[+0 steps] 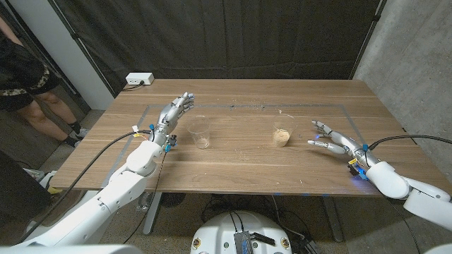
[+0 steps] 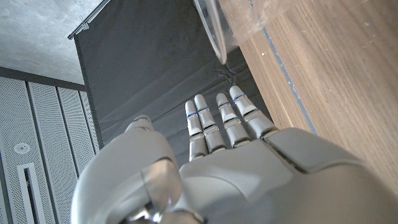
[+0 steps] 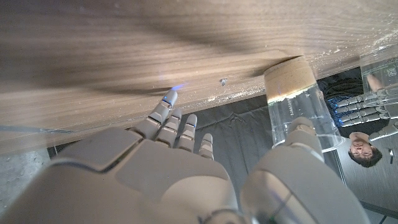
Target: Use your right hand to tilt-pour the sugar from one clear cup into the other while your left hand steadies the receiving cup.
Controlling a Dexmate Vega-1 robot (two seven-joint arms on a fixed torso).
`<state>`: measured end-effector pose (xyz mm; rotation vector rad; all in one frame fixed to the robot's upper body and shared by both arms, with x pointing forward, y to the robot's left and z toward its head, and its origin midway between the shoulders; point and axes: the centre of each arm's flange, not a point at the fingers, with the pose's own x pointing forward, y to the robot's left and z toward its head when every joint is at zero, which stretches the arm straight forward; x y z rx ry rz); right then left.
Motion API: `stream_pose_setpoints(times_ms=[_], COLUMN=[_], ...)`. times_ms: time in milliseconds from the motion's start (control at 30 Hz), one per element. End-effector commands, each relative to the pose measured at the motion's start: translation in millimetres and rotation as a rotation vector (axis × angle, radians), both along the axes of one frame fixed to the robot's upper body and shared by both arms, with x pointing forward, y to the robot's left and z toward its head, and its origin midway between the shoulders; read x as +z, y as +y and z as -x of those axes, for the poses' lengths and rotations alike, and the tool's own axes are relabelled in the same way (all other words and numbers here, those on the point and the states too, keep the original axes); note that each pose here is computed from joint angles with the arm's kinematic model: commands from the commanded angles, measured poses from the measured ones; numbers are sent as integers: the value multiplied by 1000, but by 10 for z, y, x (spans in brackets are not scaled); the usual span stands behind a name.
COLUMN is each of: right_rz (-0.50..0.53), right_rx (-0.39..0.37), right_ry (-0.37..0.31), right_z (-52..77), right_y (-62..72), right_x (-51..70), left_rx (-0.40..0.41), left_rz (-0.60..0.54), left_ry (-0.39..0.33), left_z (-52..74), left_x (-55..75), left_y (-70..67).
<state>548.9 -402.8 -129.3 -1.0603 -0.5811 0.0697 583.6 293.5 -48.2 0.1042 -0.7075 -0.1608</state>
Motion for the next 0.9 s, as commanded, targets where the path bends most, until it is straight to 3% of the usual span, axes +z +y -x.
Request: stream_pose_setpoints(times_ms=[33, 533, 900], right_rz=[9, 7, 25], right_rx=[20, 61, 66], right_ry=[18, 30, 53], right_z=[39, -117, -114], right_y=[139, 404, 458], right_x=[102, 136, 183], left_rx=[-12, -14, -16], left_rz=[4, 12, 21], left_ry=[0, -1, 1], left_z=[-42, -86, -123], left_x=[5, -3, -15], left_y=[11, 97, 123])
